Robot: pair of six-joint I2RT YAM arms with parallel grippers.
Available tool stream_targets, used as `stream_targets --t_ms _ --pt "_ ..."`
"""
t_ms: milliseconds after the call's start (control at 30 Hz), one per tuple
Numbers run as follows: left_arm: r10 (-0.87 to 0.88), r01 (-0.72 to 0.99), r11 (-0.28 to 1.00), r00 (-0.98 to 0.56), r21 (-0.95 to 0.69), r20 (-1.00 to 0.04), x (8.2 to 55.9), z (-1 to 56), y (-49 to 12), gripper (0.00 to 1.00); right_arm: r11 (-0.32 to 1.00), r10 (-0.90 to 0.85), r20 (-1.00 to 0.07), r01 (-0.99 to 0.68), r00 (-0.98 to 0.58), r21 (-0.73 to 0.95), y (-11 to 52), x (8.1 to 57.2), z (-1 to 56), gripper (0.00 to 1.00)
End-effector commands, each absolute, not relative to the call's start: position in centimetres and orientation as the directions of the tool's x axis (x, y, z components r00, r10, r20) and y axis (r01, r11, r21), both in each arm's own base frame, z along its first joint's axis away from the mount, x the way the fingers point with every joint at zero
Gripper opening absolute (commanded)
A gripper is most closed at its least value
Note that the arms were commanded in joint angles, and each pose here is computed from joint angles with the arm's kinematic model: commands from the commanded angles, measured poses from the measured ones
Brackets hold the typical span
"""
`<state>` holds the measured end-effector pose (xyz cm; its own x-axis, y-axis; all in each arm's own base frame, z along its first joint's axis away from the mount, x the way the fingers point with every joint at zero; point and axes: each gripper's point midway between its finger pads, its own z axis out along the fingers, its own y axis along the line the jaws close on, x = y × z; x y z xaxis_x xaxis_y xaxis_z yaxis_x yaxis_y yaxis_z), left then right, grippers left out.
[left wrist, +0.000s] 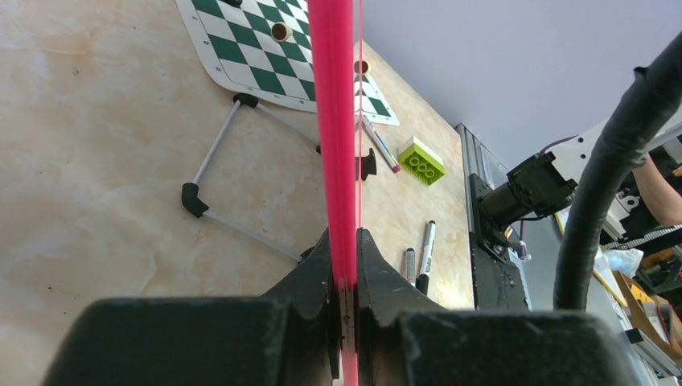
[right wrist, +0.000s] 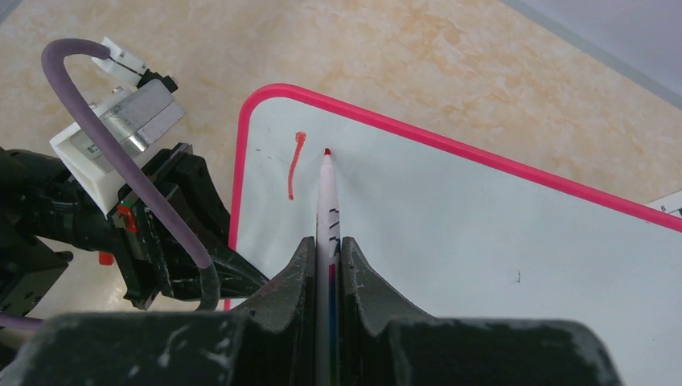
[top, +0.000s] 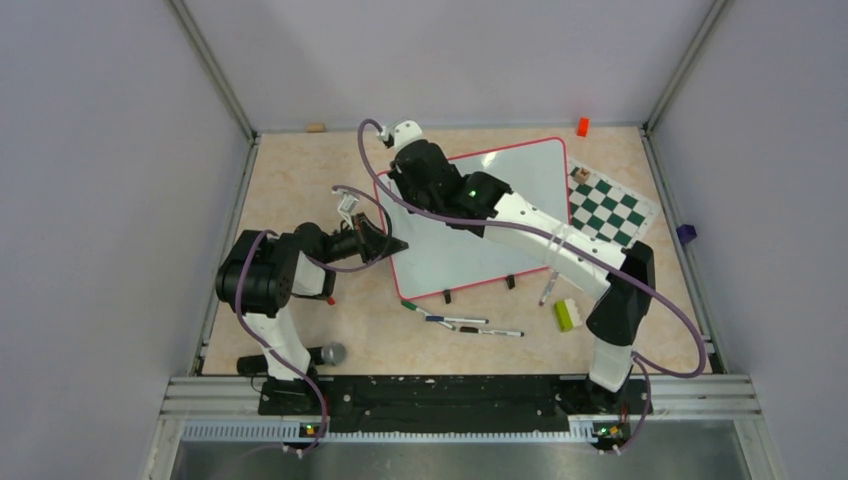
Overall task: Write a sentence on the whiteboard
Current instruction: Open the sentence on the whiteboard.
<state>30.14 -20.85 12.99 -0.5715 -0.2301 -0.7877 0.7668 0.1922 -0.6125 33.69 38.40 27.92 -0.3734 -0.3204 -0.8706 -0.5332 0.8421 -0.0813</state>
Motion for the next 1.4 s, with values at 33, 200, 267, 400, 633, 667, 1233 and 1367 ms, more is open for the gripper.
stream_targets --t_ms 33,200,267,400,633,667,1233,1367 --pt "-0.182 0.866 0.157 -0.448 -0.476 -0.875 29.3 13.3 -21.6 0.00 0.857 -0.287 -0.895 -0.509 -0.340 -0.081 38.6 34.8 29.7 0.00" --pt "-0.182 0.866 0.157 -0.448 -0.475 -0.875 29.3 13.3 -21.6 0.00 0.858 -0.296 -0.890 -0.507 -0.347 -0.088 38.6 34.9 29.2 0.00" --pt "-0.182 0.866 0.157 -0.448 -0.475 -0.876 29.3 13.3 -21.6 0.00 0.857 -0.303 -0.886 -0.508 -0.351 -0.092 38.5 34.8 29.0 0.00" --pt "-0.182 0.865 0.157 -0.448 -0.476 -0.875 29.3 13.3 -21.6 0.00 0.850 -0.317 -0.875 -0.518 -0.365 -0.092 38.3 34.4 28.5 0.00" --pt "-0.182 0.865 0.157 -0.448 -0.476 -0.875 29.4 13.3 -21.6 0.00 0.831 -0.333 -0.856 -0.552 -0.396 -0.068 38.5 33.4 27.3 0.00" --pt "-0.182 0.866 0.157 -0.448 -0.476 -0.875 29.4 13.3 -21.6 0.00 0.827 -0.334 -0.854 -0.558 -0.398 -0.064 38.6 33.3 27.2 0.00" --pt "-0.182 0.865 0.157 -0.448 -0.476 -0.875 29.3 13.3 -21.6 0.00 0.830 -0.353 -0.840 -0.552 -0.413 -0.077 38.4 33.2 26.6 0.00" --pt "-0.182 0.866 0.157 -0.448 -0.475 -0.875 29.4 13.3 -21.6 0.00 0.836 -0.368 -0.831 -0.540 -0.417 -0.100 37.6 33.1 26.3 0.00"
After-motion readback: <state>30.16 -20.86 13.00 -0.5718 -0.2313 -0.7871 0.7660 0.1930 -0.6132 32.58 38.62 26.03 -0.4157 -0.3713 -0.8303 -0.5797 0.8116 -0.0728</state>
